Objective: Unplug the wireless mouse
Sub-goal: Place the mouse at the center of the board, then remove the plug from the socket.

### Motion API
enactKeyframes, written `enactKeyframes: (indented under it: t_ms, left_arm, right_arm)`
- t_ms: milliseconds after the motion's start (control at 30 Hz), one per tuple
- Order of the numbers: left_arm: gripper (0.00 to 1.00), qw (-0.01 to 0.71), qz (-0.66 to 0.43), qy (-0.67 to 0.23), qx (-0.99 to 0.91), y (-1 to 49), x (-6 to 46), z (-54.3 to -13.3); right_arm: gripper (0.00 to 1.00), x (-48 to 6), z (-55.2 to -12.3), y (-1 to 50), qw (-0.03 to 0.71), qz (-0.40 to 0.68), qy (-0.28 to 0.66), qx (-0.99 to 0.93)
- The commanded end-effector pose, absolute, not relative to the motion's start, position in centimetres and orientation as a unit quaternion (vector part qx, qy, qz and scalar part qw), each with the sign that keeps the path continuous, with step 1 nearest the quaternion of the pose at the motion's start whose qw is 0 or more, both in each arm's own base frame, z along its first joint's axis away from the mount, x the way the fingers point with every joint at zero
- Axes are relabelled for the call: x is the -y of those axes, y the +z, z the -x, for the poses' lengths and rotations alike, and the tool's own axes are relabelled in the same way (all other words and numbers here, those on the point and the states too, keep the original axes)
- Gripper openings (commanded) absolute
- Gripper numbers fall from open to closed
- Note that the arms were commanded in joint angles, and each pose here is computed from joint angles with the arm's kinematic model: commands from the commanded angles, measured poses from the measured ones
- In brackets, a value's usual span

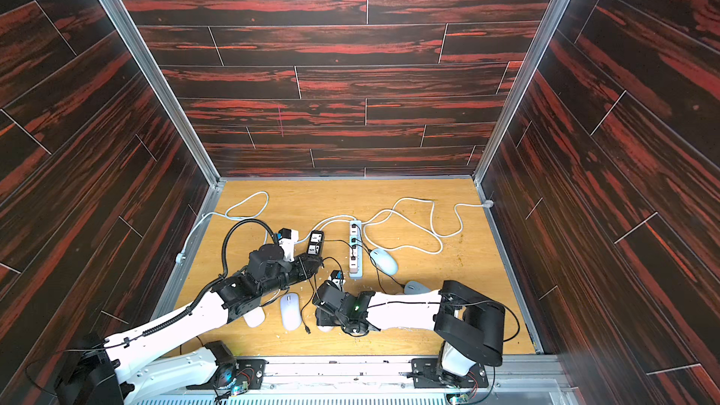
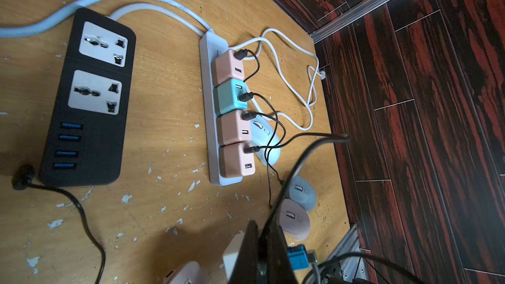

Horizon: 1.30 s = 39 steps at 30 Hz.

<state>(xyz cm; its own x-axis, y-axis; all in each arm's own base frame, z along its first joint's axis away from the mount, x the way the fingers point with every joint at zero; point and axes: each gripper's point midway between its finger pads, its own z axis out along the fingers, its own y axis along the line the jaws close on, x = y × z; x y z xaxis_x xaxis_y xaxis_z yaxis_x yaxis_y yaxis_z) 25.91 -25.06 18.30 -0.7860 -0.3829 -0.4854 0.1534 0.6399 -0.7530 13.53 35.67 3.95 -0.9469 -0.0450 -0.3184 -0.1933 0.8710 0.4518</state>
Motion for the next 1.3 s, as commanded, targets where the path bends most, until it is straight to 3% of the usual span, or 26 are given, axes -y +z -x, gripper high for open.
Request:
enactKeyframes:
  t_ms: [0, 233, 567, 933, 1067, 1267]
  left_arm:
    - [0.0, 0.319, 0.068, -0.423, -0.845, 18.3, 24.7, -25.6]
    - [0.0, 0.312, 0.076, -0.42, -0.849, 17.5, 24.7, -25.8]
    - [0.0, 0.301, 0.076, -0.409, -0.858, 16.6, 24.6, -25.6]
    - [0.0, 0.275, 0.047, -0.352, -0.893, 14.6, 24.0, -25.0]
    - [0.0, 0.266, 0.036, -0.348, -0.898, 14.5, 24.1, -24.7]
    - [0.0, 0.255, 0.014, -0.318, -0.913, 13.2, 23.4, -24.1]
  right_arm:
    - [0.48, -35.8, -13.5, 3.7, 0.142, 0.063, 0.246, -0.957]
    - [0.65, -35.6, -13.5, 3.8, 0.144, 0.063, 0.245, -0.957]
    - [0.66, -33.6, -13.8, 5.2, 0.175, 0.05, 0.247, -0.952]
    - [0.69, -26.6, -16.2, 10.1, 0.328, 0.138, 0.168, -0.919]
    - [0.7, -25.0, -17.2, 11.2, 0.34, 0.165, 0.137, -0.916]
    - [0.65, -24.3, -19.2, 12.9, 0.32, 0.124, 0.204, -0.917]
